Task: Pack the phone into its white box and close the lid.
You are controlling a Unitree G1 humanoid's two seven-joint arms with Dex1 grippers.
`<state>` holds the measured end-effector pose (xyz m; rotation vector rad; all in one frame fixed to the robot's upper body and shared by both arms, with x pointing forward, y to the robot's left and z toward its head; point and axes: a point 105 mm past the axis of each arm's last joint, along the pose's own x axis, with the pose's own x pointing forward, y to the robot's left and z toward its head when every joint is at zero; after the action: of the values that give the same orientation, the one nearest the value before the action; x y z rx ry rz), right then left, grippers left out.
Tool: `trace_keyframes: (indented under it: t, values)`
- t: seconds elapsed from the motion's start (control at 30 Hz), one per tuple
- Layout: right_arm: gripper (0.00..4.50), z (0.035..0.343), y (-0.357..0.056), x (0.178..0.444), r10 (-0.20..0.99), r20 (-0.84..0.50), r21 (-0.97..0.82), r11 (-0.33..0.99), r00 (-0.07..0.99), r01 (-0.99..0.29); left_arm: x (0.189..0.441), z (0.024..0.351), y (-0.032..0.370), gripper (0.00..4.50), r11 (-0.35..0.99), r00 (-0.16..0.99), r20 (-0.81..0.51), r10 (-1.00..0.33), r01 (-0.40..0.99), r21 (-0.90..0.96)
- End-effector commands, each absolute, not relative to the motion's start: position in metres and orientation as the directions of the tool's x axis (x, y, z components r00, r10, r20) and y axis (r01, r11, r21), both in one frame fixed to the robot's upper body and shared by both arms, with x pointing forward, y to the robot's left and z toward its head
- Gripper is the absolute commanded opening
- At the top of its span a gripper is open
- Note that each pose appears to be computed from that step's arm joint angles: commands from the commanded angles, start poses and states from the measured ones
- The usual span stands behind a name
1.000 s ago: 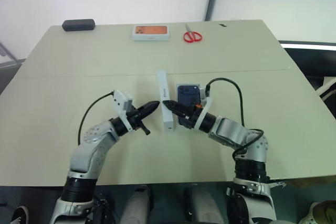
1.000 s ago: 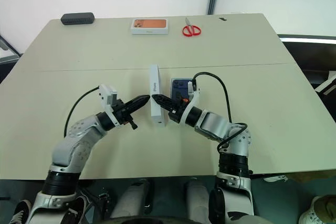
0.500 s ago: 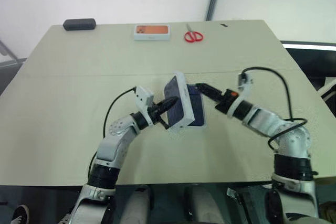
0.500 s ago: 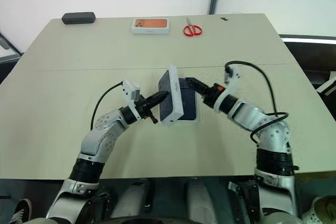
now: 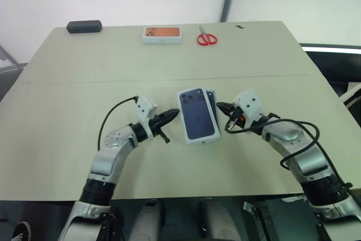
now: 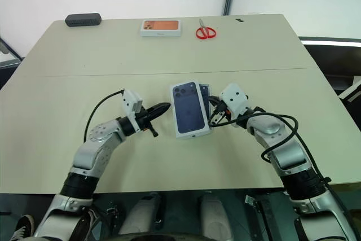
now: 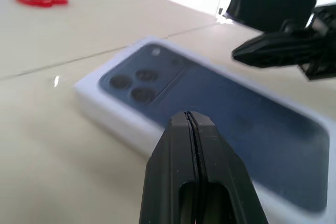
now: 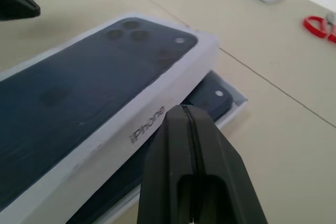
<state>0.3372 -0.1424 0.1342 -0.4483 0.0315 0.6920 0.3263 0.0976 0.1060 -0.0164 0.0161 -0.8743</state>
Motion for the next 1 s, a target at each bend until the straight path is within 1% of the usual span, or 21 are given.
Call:
trace_keyframes:
  t: [0.03,0.07,0.2,0.3,0.53,0.7,0.83,0.93,1.0]
  values:
    - [0.03,0.148,-0.142,0.34,0.62,-0.121,-0.43,0.671,0.776,-0.604,0.328,0.104,0.104,0.0,0.658,0.658,-0.034,-0.752,0.753,0.026]
    - [0.03,0.147,-0.143,0.341,0.619,-0.122,-0.431,0.672,0.776,-0.603,0.33,0.101,0.1,0.0,0.658,0.659,-0.046,-0.751,0.752,0.04]
    - [0.03,0.138,-0.15,0.343,0.608,-0.148,-0.453,0.659,0.78,-0.6,0.341,0.104,0.079,0.0,0.665,0.666,-0.018,-0.746,0.746,0.036]
    - [0.03,0.134,-0.152,0.343,0.607,-0.16,-0.46,0.652,0.779,-0.603,0.342,0.101,0.07,0.0,0.647,0.648,-0.03,-0.761,0.762,0.036]
    - [0.03,0.135,-0.151,0.342,0.61,-0.155,-0.455,0.654,0.777,-0.604,0.349,0.099,0.056,0.0,0.636,0.636,-0.032,-0.771,0.771,0.023]
    - [0.03,0.137,-0.155,0.343,0.599,-0.151,-0.46,0.661,0.786,-0.592,0.353,0.111,0.047,0.0,0.622,0.622,0.008,-0.783,0.783,0.022]
    - [0.03,0.137,-0.158,0.345,0.584,-0.148,-0.459,0.674,0.798,-0.579,0.359,0.121,0.04,0.0,0.622,0.622,0.043,-0.782,0.783,-0.024]
    - [0.03,0.137,-0.16,0.346,0.568,-0.147,-0.456,0.688,0.81,-0.565,0.362,0.121,0.037,0.0,0.611,0.611,0.032,-0.791,0.792,-0.023]
    - [0.03,0.137,-0.162,0.348,0.56,-0.147,-0.463,0.689,0.815,-0.558,0.362,0.117,0.035,0.0,0.605,0.605,0.015,-0.796,0.796,0.011]
